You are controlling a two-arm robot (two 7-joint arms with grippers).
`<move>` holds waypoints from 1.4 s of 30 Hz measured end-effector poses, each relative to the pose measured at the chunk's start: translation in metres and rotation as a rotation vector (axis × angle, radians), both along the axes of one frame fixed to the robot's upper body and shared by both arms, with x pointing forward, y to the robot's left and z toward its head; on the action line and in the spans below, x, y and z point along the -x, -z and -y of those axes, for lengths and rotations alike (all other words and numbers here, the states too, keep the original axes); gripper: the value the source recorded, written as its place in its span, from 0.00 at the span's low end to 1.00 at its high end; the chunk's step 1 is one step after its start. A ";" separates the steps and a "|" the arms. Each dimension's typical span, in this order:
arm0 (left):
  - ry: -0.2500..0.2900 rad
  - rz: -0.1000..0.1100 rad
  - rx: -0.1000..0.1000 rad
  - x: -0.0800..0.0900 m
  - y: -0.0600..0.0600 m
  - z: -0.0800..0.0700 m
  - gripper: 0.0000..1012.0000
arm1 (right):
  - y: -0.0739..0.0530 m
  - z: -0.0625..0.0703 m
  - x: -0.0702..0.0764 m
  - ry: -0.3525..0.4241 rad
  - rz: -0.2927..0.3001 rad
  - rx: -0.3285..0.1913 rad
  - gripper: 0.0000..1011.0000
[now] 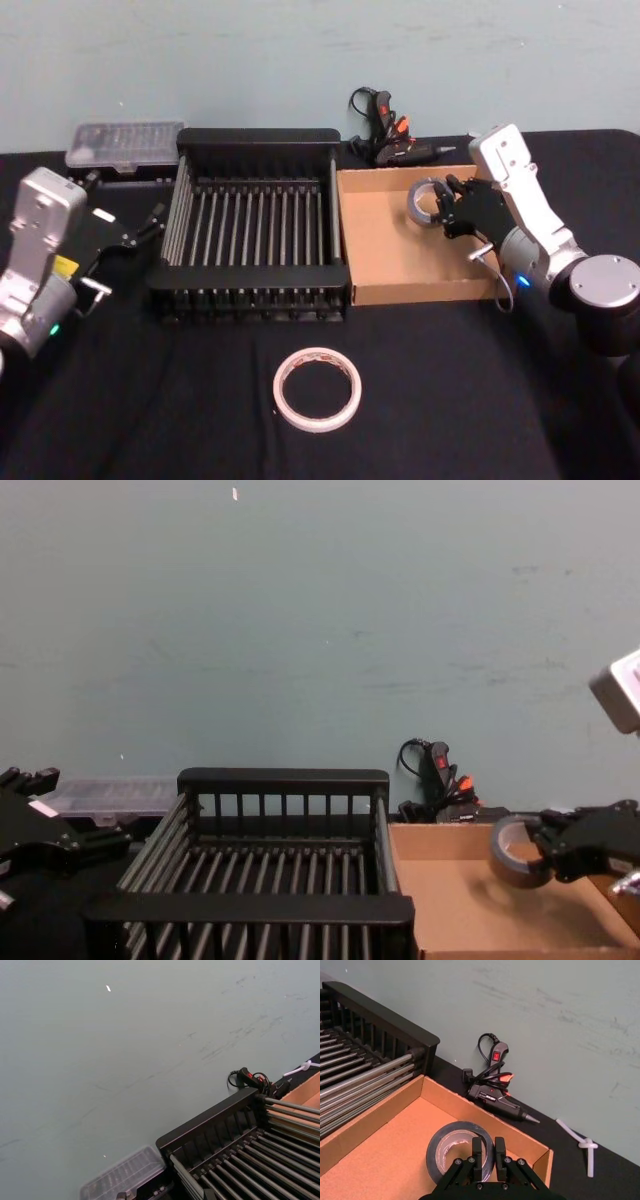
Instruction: Pick up the white tape and place it into the black box , Pick up the silver tape and place it into the brown box.
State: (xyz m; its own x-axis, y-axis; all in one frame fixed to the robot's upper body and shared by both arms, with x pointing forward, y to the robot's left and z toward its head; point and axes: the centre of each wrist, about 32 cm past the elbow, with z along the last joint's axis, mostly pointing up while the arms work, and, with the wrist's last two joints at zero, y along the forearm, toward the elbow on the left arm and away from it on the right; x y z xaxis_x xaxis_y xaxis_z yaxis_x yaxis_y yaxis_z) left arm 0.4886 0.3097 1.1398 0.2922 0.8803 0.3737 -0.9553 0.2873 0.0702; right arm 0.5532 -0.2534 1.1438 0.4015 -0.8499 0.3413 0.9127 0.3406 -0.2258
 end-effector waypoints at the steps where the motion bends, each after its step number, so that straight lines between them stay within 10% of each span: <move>1: 0.000 0.000 0.000 0.000 0.000 0.000 0.99 | 0.001 0.000 0.000 0.000 -0.002 -0.001 0.15; 21: 0.000 0.000 0.000 0.000 0.000 0.000 0.99 | 0.004 -0.002 -0.002 0.005 -0.011 -0.004 0.17; 42: 0.000 0.000 0.000 0.000 0.000 0.000 0.99 | 0.004 -0.001 -0.002 0.006 -0.011 -0.004 0.82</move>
